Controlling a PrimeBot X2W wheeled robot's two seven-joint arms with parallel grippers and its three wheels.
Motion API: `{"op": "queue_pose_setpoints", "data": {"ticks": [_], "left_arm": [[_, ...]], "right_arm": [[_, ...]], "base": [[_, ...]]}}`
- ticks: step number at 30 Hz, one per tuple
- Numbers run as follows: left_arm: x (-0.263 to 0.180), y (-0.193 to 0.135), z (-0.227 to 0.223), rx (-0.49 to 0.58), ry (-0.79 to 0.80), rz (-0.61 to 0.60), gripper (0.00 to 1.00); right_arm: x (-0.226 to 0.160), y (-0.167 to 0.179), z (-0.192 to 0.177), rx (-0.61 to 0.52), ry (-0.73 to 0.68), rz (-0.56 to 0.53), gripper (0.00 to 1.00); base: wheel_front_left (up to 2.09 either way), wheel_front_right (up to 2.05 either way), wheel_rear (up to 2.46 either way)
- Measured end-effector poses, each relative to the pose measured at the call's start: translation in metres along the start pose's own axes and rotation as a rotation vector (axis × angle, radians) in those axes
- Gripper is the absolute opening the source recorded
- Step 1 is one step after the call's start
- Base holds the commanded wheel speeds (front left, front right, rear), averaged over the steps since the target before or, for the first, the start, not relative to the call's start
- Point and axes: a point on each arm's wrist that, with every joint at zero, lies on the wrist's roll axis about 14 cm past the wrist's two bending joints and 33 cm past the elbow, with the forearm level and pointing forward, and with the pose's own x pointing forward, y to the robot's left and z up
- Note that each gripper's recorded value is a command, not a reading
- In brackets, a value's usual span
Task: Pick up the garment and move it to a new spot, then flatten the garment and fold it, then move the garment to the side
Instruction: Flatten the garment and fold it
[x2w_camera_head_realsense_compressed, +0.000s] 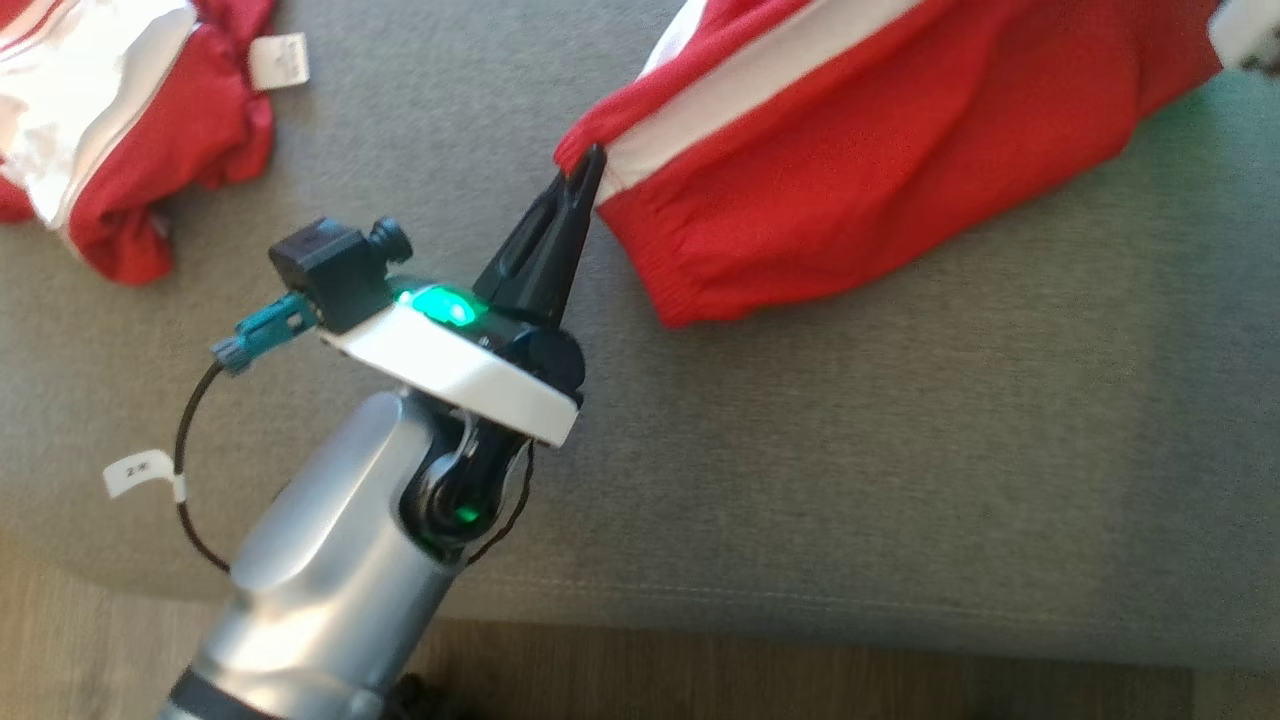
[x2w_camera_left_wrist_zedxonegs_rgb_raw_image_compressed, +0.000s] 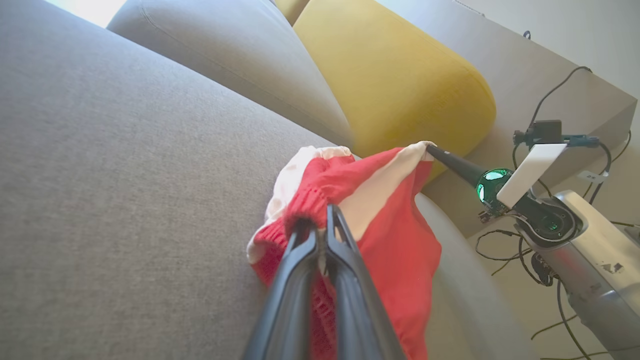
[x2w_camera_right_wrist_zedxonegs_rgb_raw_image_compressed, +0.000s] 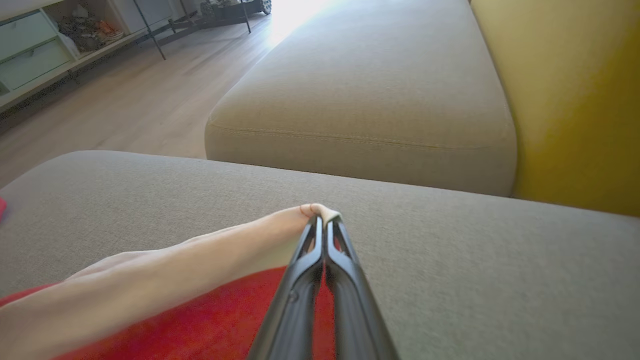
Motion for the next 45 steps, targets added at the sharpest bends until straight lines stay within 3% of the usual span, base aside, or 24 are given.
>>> {"op": "queue_pose_setpoints", "data": {"ticks": [8,23,24,25,26,27,28,36,40,45], "left_arm": [[0.005,0.028,-0.006,0.018,-0.01,0.097,0.0],[0.011,0.044,0.0,0.136,-0.025,0.126,0.0],[0.012,0.044,-0.001,0.141,-0.021,0.126,0.0],[0.012,0.045,-0.002,0.143,-0.018,0.126,0.01],[0.012,0.045,-0.003,0.142,-0.017,0.127,0.35],[0.013,0.046,-0.005,0.147,-0.011,0.126,0.91],[0.014,0.046,-0.005,0.16,-0.008,0.124,1.0],[-0.001,0.054,0.029,0.309,-0.082,0.184,1.0],[-0.019,0.049,0.038,0.373,-0.121,0.225,1.0],[-0.031,0.02,0.049,0.438,-0.182,0.213,1.0]], "right_arm": [[0.05,0.038,-0.031,-0.1,0.069,0.092,0.0],[0.079,0.015,-0.052,-0.163,0.095,0.041,0.0],[0.079,0.014,-0.056,-0.164,0.101,0.039,0.16],[0.079,0.014,-0.057,-0.158,0.098,0.039,0.49],[0.079,0.014,-0.055,-0.146,0.082,0.04,1.0],[0.08,0.016,-0.052,-0.136,0.062,0.042,1.0],[0.079,0.018,-0.048,-0.124,0.043,0.047,1.0],[0.057,0.028,-0.003,-0.004,-0.055,0.091,1.0],[0.032,0.001,-0.029,-0.005,0.083,0.052,1.0],[0.011,-0.022,-0.062,0.031,0.214,0.003,1.0]], "base": [[0.0,0.0,0.0],[0.0,0.0,0.0],[0.0,0.0,0.0],[0.0,0.0,0.0],[0.0,0.0,0.0],[0.0,0.0,0.0],[0.0,0.0,0.0],[0.0,0.0,0.0],[0.0,0.0,0.0],[0.0,0.0,0.0]]}}
